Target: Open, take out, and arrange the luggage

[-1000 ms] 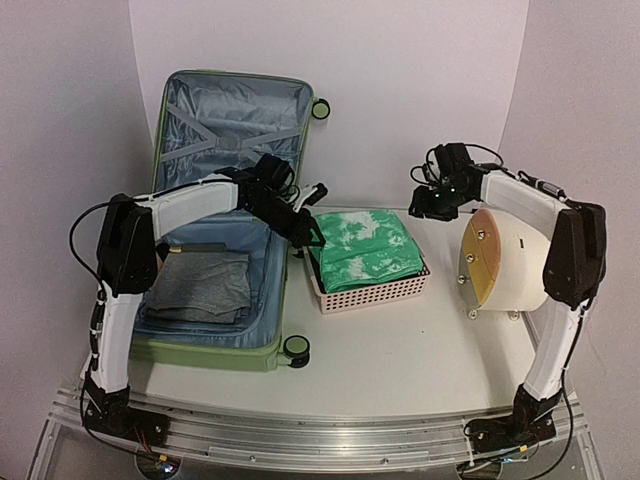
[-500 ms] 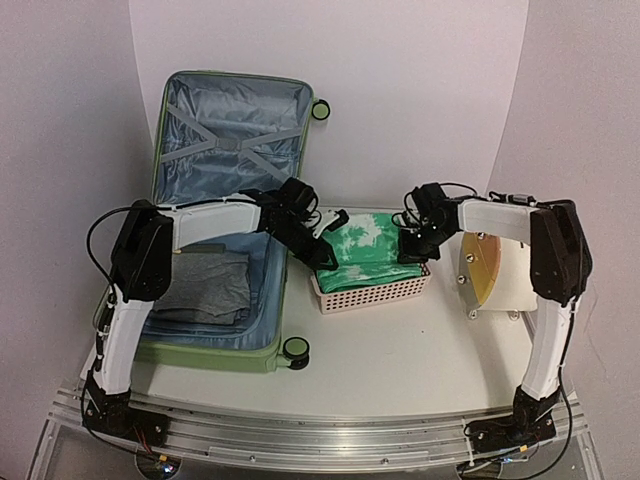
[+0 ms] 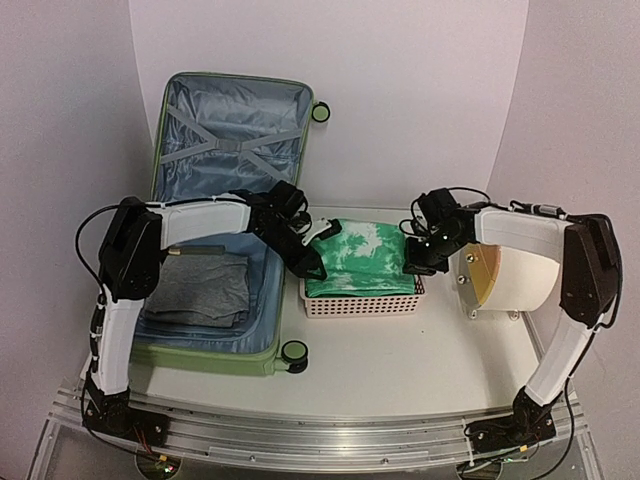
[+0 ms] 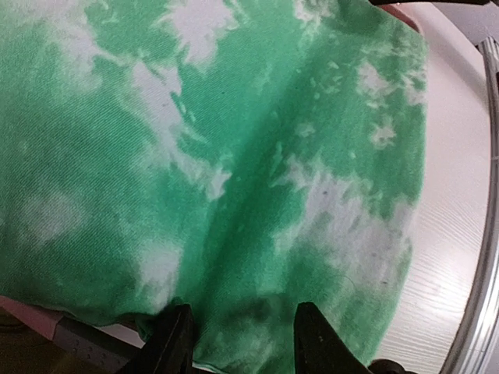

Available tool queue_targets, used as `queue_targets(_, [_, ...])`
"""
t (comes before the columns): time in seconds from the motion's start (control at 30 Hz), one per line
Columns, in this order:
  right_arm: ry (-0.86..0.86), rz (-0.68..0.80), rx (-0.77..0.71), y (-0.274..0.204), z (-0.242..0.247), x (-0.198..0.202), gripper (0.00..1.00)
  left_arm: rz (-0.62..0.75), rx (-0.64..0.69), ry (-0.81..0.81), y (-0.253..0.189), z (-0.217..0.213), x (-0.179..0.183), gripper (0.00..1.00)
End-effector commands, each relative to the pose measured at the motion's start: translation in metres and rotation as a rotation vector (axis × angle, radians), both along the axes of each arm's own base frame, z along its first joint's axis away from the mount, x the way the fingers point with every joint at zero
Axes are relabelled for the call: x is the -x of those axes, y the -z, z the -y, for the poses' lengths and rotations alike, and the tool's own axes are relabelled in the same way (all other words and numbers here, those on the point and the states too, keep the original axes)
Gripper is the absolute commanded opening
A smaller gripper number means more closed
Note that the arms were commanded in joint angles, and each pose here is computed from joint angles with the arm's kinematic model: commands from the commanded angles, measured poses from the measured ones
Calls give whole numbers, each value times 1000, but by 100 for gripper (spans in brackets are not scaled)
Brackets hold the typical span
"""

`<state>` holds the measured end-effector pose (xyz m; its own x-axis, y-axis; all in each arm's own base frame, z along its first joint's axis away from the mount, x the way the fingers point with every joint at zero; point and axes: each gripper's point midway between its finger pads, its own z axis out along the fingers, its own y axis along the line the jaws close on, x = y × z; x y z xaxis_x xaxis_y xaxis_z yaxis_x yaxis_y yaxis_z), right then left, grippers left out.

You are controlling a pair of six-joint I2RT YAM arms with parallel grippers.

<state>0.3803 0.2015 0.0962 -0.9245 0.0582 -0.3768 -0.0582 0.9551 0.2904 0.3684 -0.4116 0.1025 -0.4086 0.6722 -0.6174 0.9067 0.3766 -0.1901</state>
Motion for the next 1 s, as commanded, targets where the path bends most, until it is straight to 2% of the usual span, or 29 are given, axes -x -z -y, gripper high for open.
queue_targets(0.0, [-8, 170, -57, -70, -16, -44, 13, 45, 127, 94, -79, 12, 0, 44])
queue_targets(0.07, [-16, 193, -65, -74, -28, -67, 12, 118, 182, 69, -102, 24, -20, 44])
queue_targets(0.2, [-9, 212, -61, -65, -38, -93, 9, 182, 173, -40, -93, 30, -53, 42])
queue_targets(0.4, [17, 121, -36, -2, -44, -105, 7, 207, 43, -206, -18, 18, -99, 38])
queue_targets(0.53, [66, 80, 46, 43, -26, -107, 5, 210, -60, -259, 32, 5, -117, 36])
queue_targets(0.63, [92, 58, 63, 57, -17, -106, 5, 205, -102, -269, 50, -5, -119, 35])
queue_targets(0.8, [99, 119, 62, 32, -15, -116, 5, 238, -77, -293, 27, -15, -131, 35])
queue_targets(0.97, [55, 271, 17, -42, -29, -129, 9, 280, 23, -237, -39, -6, -125, 41])
